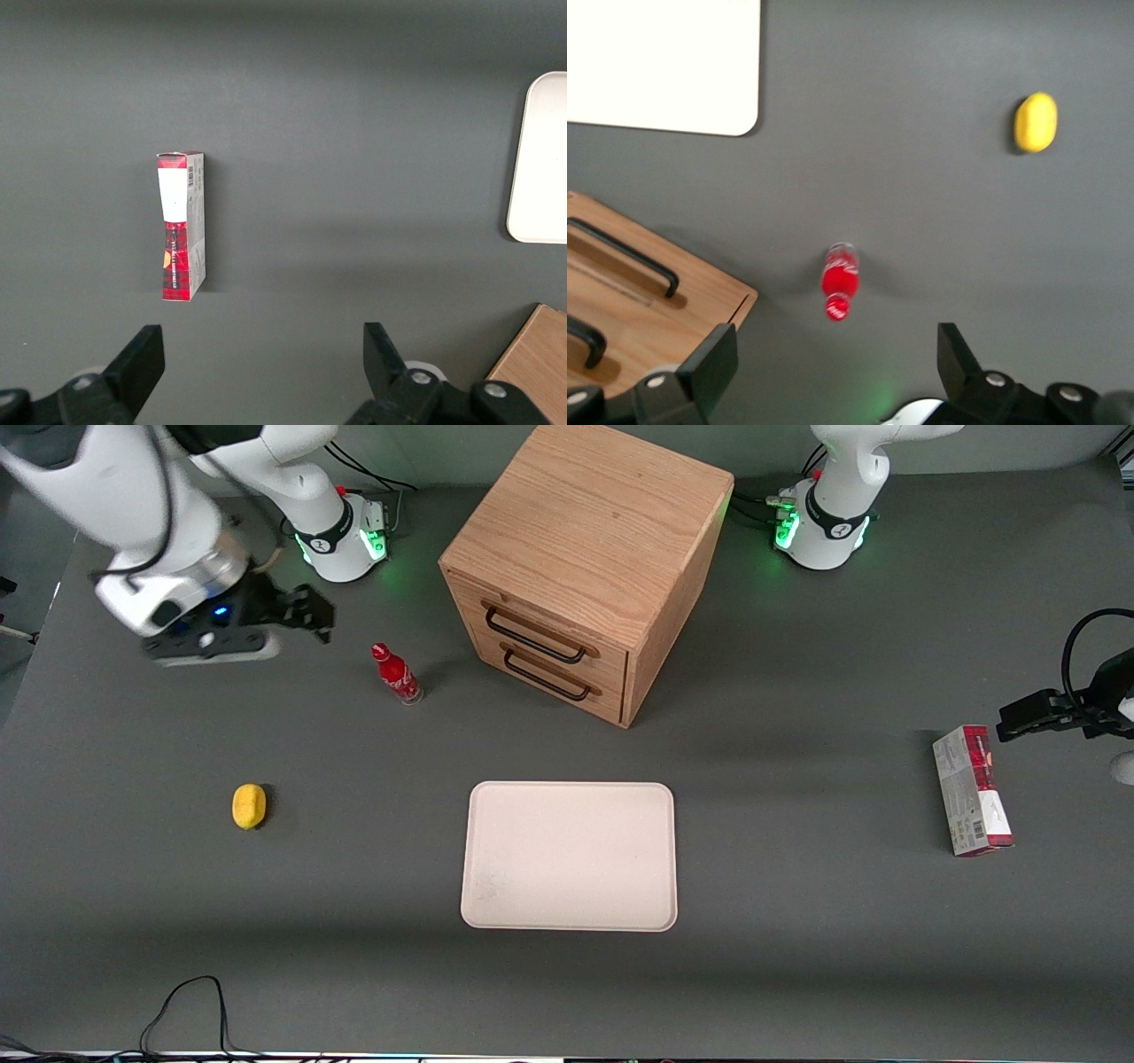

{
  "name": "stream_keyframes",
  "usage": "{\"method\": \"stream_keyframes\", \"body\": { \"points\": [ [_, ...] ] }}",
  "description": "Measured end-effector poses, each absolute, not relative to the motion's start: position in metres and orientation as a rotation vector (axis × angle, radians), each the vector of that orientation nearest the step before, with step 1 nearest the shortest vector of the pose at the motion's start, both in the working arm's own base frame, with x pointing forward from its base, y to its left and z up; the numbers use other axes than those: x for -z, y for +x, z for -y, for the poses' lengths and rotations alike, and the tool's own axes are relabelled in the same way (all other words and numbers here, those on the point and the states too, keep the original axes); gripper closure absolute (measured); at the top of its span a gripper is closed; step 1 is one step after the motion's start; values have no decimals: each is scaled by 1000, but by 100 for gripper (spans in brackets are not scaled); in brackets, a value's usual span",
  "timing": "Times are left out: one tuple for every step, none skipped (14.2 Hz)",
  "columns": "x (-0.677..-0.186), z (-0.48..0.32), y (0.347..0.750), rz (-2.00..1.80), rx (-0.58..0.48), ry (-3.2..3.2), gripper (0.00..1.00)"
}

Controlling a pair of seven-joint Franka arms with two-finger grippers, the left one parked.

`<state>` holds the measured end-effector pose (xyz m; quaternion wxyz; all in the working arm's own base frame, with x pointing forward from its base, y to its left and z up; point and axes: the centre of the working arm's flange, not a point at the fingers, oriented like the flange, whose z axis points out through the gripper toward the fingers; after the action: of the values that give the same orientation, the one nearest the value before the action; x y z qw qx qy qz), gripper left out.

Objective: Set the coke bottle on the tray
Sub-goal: 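Move the right gripper toward the red Coca-Cola bottle beside the cabinet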

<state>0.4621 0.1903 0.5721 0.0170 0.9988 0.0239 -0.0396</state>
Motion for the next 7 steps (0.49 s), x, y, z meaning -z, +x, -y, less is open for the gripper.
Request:
{"method": "stream_keyframes", "body": {
  "points": [
    [-565, -197, 446, -85, 111, 3107, 0],
    [-557, -198, 431, -91, 101, 3111, 0],
    [-551, -192, 417, -93, 99, 3114, 0],
    [-547, -184, 405, -90, 101, 3117, 0],
    [-544, -178, 395, -86, 106, 3118, 0],
    [-542, -173, 388, -85, 108, 3120, 0],
    [-541, -172, 381, -91, 111, 3120, 0]
  ]
}}
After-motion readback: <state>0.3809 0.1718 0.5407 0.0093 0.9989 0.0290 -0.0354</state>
